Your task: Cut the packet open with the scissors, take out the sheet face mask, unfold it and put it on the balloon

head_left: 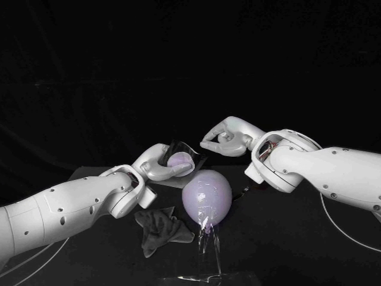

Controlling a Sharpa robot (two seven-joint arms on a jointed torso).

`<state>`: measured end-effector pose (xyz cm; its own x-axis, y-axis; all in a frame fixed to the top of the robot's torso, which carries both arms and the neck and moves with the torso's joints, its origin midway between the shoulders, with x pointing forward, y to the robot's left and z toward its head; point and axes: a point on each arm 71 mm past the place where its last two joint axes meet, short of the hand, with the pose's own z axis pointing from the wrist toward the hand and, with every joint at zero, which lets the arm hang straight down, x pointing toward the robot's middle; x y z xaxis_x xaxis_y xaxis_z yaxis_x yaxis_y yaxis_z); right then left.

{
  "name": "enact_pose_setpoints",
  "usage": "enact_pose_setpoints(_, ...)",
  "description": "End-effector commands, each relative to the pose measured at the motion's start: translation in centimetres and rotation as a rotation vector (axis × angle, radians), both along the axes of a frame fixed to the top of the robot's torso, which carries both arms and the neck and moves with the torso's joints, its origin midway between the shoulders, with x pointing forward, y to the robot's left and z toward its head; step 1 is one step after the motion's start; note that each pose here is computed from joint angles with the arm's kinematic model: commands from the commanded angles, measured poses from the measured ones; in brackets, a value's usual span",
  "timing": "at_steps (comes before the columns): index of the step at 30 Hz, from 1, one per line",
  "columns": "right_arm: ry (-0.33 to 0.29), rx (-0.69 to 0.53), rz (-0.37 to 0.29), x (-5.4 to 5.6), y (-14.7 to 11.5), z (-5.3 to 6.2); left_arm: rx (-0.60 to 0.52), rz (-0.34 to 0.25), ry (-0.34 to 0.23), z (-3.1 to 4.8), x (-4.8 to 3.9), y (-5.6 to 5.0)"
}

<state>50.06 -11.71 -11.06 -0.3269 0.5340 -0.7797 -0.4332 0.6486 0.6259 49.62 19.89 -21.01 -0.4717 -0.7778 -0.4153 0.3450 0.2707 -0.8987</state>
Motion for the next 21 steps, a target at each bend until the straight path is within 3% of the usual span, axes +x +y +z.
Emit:
enact_pose_setpoints(1, 0.003, -0.026, 0.018, 0.1, 0.2, 0.0, 0.026, -0.012, -0.054, 0.35, 0.01, -0.2)
enact_pose_setpoints(11, 0.007, -0.086, 0.05, -0.1, 1.1, -0.1, 0.03, -0.015, -0.058, 0.39, -0.01, -0.4)
enact_pose_setpoints(21, -0.009, -0.152, 0.034, 0.3, 1.6, -0.4, 0.029, -0.02, -0.056, 0.43, -0.06, -0.5)
